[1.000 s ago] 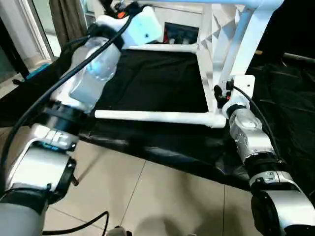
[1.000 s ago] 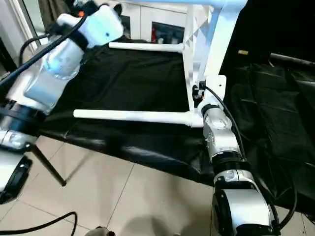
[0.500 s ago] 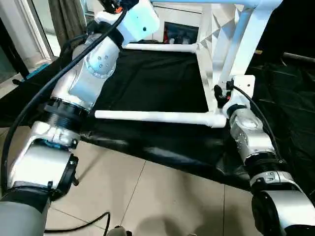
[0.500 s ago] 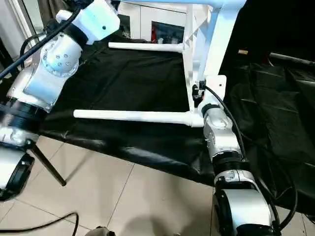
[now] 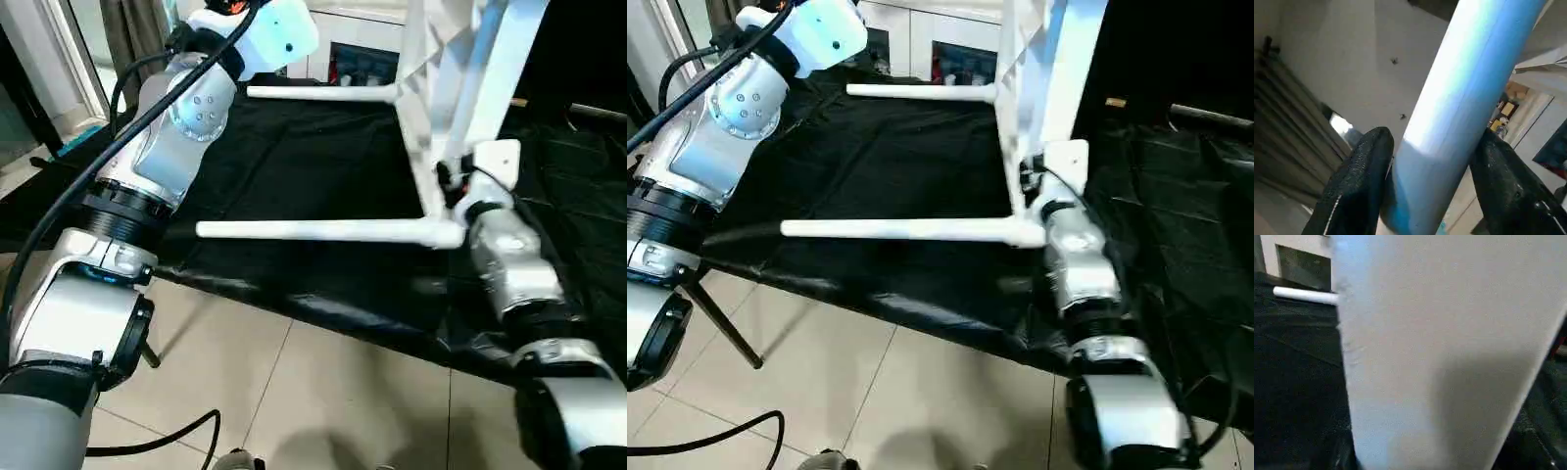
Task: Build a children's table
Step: Flip table
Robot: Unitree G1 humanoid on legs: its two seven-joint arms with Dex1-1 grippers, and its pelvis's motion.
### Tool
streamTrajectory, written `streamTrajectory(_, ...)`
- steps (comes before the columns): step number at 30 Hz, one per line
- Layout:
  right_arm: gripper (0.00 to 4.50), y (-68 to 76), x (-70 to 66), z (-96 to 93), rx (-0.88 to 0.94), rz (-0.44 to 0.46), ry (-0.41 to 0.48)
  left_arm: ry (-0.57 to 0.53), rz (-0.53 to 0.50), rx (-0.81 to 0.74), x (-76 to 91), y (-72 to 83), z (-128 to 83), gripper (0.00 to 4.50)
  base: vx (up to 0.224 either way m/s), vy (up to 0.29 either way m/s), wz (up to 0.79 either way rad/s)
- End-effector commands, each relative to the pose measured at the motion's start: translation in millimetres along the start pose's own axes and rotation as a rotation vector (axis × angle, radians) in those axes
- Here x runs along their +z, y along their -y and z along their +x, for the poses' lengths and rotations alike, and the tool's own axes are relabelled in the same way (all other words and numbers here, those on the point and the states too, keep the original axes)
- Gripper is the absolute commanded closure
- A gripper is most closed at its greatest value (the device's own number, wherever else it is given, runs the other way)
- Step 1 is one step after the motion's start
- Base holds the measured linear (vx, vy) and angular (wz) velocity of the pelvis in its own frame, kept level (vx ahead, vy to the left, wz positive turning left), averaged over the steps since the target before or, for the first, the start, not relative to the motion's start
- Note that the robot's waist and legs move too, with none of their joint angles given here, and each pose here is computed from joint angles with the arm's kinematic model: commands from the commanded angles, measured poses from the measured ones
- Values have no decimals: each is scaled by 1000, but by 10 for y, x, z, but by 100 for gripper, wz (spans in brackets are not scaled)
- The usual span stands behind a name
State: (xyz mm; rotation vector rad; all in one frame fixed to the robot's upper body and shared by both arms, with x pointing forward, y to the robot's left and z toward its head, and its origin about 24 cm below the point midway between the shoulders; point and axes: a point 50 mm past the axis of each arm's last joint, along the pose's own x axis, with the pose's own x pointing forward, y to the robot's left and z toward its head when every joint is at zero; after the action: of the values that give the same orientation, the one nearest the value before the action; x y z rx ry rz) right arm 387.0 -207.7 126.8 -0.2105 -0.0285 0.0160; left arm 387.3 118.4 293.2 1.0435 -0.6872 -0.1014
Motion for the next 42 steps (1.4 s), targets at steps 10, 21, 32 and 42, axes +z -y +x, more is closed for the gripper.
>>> streamTrajectory(10, 261, 533, 1474, 12, 61, -334, 408, -181, -472, 193, -323, -196, -149, 226, 0, 0, 0)
streamTrajectory(21, 192, 477, 2011, 30, 220, -534, 482, -255, -635, 240, -364, -156, -257, 234, 0, 0, 0)
streamTrajectory(32, 113, 465, 2273, 9, 216, -476, 611, -317, -628, 272, -428, -192, -309, 239, 0, 0, 0)
streamTrajectory(42, 56, 166, 2330, -112, 435, -401, 827, -361, -631, 262, -450, -153, -338, 244, 0, 0, 0)
